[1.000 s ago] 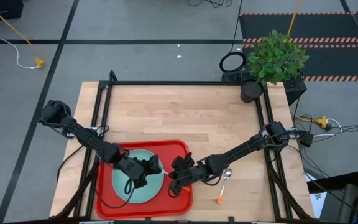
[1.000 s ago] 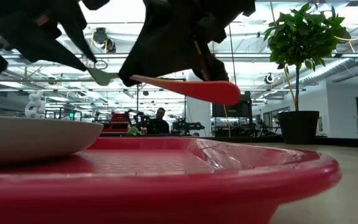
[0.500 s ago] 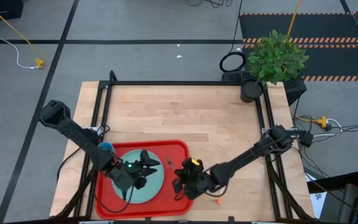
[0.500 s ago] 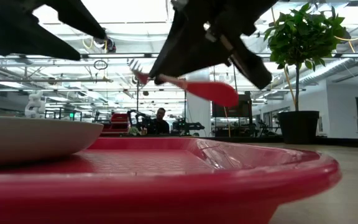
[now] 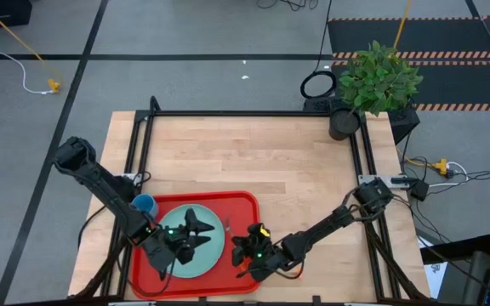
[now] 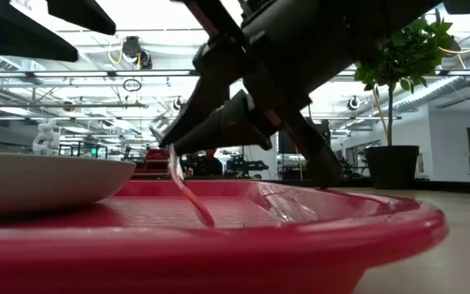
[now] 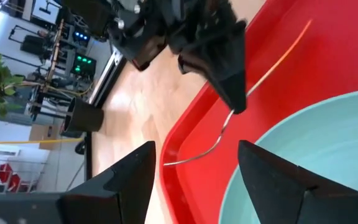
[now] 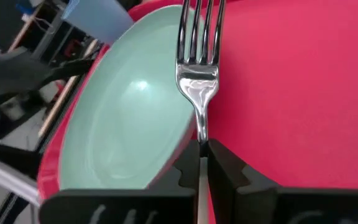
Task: Pick and place plate/cup/fork/spoon on tray
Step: Put the orange fork on the tray
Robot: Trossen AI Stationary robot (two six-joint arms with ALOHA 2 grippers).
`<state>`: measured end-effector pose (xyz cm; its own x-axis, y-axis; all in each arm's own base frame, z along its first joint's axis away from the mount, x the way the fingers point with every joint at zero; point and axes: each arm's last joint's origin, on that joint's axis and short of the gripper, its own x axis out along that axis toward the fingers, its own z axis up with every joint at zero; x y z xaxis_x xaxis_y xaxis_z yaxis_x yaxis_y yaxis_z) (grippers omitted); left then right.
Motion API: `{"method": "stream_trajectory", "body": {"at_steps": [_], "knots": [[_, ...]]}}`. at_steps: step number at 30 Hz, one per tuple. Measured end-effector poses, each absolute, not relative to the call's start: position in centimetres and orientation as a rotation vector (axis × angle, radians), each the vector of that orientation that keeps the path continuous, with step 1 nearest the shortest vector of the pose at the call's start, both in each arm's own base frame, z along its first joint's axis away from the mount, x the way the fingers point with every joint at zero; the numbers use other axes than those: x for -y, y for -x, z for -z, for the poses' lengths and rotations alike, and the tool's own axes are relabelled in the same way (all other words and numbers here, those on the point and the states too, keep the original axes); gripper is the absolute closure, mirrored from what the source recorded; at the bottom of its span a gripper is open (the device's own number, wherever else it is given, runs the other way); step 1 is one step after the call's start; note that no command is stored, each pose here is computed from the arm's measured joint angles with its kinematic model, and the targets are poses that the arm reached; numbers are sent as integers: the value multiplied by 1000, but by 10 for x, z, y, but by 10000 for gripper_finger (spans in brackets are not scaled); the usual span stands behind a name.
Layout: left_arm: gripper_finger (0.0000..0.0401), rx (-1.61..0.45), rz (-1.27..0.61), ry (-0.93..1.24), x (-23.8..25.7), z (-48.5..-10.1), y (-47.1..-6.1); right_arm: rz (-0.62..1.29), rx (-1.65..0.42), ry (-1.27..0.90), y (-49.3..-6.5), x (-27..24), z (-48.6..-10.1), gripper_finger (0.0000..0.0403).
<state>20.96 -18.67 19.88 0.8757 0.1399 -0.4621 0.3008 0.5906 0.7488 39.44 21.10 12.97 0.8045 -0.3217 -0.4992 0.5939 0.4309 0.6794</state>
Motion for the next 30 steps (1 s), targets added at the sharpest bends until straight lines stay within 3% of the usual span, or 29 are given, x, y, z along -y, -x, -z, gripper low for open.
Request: {"method": "stream_trajectory", "body": {"at_steps": [8,21,30], "knots": [[171,-502,110,-896,193,-199,-204,627,-311,-964,-399,-199,-128,401],[171,-500,116,-893,194,-199,-202,670,-360,-992,-398,-191,-123,357],[171,-509,109,-865,194,-198,-201,613,-386,-912,-400,-190,-133,354]]}}
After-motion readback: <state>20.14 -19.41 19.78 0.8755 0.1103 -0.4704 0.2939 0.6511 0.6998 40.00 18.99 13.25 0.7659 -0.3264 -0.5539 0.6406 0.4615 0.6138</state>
